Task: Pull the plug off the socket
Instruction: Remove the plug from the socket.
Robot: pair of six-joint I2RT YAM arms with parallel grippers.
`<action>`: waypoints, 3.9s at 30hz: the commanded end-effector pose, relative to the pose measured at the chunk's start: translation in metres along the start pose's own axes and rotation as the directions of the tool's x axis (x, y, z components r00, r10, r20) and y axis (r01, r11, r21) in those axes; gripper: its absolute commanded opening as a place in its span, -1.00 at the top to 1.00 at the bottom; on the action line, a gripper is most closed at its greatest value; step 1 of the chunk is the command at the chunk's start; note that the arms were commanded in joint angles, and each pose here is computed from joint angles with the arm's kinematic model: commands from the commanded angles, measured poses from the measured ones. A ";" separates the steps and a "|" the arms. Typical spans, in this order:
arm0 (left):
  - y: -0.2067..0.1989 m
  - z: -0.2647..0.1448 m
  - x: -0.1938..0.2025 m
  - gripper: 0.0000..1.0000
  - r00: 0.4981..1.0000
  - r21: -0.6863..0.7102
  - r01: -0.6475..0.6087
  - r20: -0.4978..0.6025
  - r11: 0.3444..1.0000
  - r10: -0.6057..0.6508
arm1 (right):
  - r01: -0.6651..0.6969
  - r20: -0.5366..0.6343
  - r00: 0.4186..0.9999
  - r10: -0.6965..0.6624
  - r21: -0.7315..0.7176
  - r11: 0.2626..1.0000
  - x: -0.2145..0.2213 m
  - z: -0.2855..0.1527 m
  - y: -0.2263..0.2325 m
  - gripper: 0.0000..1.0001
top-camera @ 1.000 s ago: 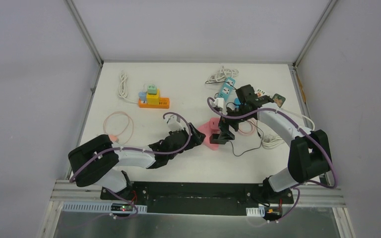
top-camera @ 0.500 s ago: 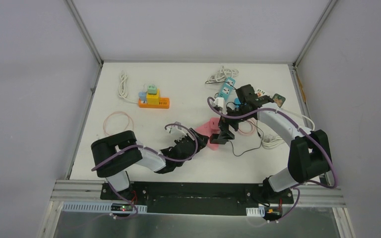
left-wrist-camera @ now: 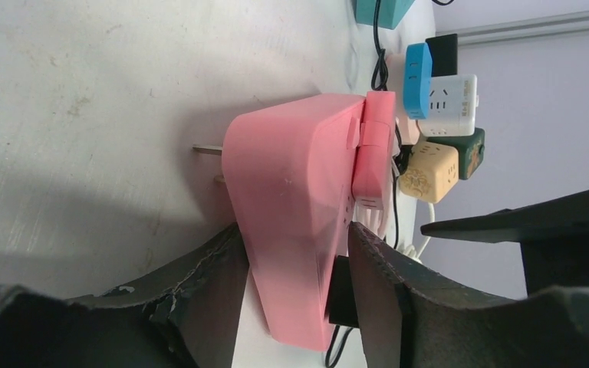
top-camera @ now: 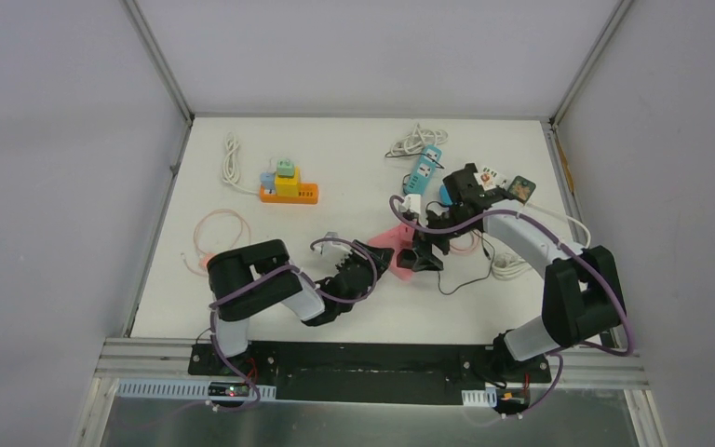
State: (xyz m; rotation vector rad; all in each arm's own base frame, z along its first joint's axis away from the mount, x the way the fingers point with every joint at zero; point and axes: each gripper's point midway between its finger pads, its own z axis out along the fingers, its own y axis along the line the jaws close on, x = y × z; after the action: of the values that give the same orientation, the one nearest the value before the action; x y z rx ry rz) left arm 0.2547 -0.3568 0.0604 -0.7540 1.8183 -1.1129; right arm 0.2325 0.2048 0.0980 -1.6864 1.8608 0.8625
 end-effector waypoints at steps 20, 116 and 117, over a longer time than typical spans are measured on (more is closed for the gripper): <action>0.034 0.017 0.000 0.33 1.000 0.011 0.000 0.009 1.000 0.000 | 0.174 -0.064 0.983 -0.171 0.049 0.984 0.004 0.018 -0.011 0.39; 0.069 0.017 -0.009 1.00 1.000 -0.060 0.014 0.006 0.998 -0.014 | 0.061 -0.140 0.987 -0.076 -0.106 0.993 -0.023 0.019 0.025 1.00; 0.070 0.017 -0.010 1.00 1.000 -0.062 0.014 0.009 0.998 -0.013 | 0.101 -0.127 0.985 -0.118 -0.135 0.986 -0.030 0.021 0.036 1.00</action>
State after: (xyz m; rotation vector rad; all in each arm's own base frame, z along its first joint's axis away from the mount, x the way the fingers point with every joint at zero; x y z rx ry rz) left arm 0.2754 -0.3485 0.0459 -0.8256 1.7116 -1.2843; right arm 0.2411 0.2156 0.0846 -1.8365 1.9640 0.7023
